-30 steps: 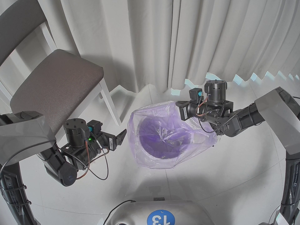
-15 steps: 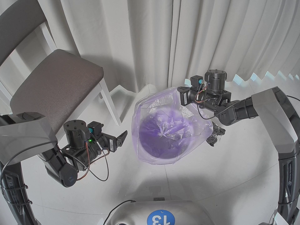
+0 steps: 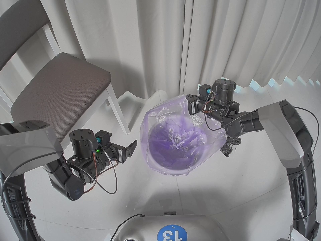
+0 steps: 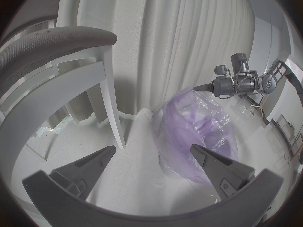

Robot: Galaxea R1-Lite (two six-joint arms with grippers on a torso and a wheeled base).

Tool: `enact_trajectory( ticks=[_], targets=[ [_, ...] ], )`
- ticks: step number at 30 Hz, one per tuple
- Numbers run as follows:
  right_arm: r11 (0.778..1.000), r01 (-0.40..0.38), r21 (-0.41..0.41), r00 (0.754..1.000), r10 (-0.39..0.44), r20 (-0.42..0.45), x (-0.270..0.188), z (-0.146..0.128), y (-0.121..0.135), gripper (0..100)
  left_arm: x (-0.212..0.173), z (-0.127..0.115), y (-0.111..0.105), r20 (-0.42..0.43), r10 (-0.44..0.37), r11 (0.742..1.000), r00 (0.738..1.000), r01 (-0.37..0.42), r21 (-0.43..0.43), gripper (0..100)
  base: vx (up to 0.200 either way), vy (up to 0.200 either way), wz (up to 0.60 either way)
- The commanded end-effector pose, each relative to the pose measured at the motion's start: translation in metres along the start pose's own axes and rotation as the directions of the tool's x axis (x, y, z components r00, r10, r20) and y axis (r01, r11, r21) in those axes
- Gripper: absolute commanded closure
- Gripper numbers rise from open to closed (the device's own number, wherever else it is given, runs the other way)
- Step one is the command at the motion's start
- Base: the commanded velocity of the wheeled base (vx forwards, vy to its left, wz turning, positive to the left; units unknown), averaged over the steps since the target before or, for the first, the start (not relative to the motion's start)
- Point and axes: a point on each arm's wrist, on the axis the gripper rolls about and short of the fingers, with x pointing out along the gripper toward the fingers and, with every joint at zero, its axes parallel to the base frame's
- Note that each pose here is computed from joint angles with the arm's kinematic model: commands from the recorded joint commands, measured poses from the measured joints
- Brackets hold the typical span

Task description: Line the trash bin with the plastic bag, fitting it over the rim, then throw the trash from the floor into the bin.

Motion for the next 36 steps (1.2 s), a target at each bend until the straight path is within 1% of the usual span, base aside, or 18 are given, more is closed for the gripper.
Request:
enact_trajectory(
  ticks=[1, 8, 16, 20, 25, 26, 29, 30, 31, 34, 35, 36],
  targets=[
    [1.0, -0.001, -0.001, 1.0, 0.001, -0.013, 0.012, -0.02, 0.003, 100, 0.002, -0.004, 0.001, -0.01, 0.003, 1.0, 1.0, -0.003, -0.001, 0, 0.0, 0.0, 0.0],
    [1.0, 0.002, -0.001, 1.0, -0.002, -0.002, 0.024, -0.03, 0.003, 100, 0.006, -0.009, 0.001, 0.01, 0.004, 1.0, 1.0, -0.004, 0.001, 0, 0.0, 0.0, 0.0],
    [1.0, 0.001, 0.002, 1.0, -0.001, -0.011, 0.027, -0.035, 0.003, 100, 0.005, -0.008, 0.001, 0.016, 0.0, 1.0, 1.0, 0.0, 0.001, 0, 0.0, 0.0, 0.0],
    [1.0, 0.0, 0.003, 1.0, 0.001, -0.024, 0.028, -0.042, 0.004, 100, 0.005, -0.008, -0.001, 0.015, -0.005, 1.0, 1.0, 0.005, 0.002, 0, 0.0, 0.0, 0.0],
    [1.0, -0.001, -0.002, 1.0, 0.001, -0.027, 0.028, -0.041, 0.004, 100, 0.006, -0.008, -0.001, 0.015, -0.008, 1.0, 1.0, 0.008, 0.0, 0, 0.0, 0.0, 0.0],
    [1.0, -0.001, -0.002, 1.0, 0.001, -0.027, 0.028, -0.04, 0.003, 0, 0.006, -0.008, -0.001, 0.015, -0.011, 1.0, 1.0, 0.011, 0.001, 0, 0.0, 0.0, 0.0],
    [1.0, 0.0, 0.003, 1.0, 0.0, -0.018, 0.029, -0.036, 0.003, 0, 0.005, -0.01, -0.001, 0.011, -0.016, 1.0, 1.0, 0.016, 0.0, 0, 0.0, 0.0, 0.0],
    [1.0, 0.001, 0.005, 1.0, -0.001, -0.011, 0.028, -0.032, 0.002, 0, 0.005, -0.008, -0.002, 0.031, -0.02, 1.0, 0.999, 0.02, 0.002, 0, 0.0, 0.0, 0.0],
    [1.0, 0.0, 0.006, 1.0, 0.0, -0.017, 0.028, -0.034, 0.003, 0, 0.005, -0.008, -0.002, 0.037, -0.019, 1.0, 0.999, 0.019, 0.0, 0, 0.0, 0.0, 0.0],
    [1.0, 0.002, 0.005, 1.0, -0.002, -0.014, 0.025, -0.028, 0.002, 0, 0.007, -0.009, -0.002, 0.045, -0.022, 1.0, 0.999, 0.022, 0.001, 0, 0.0, 0.0, 0.0],
    [1.0, 0.004, 0.005, 1.0, -0.004, -0.009, 0.018, -0.016, 0.001, 0, 0.008, -0.009, -0.005, 0.051, -0.028, 1.0, 0.998, 0.028, -0.004, 0, 0.0, 0.0, 0.0],
    [1.0, 0.005, 0.006, 1.0, -0.005, -0.016, 0.014, -0.011, 0.001, 0, 0.008, -0.009, -0.006, 0.053, -0.033, 0.999, 0.998, 0.033, -0.006, 0, 0.0, 0.0, 0.0]
  ],
)
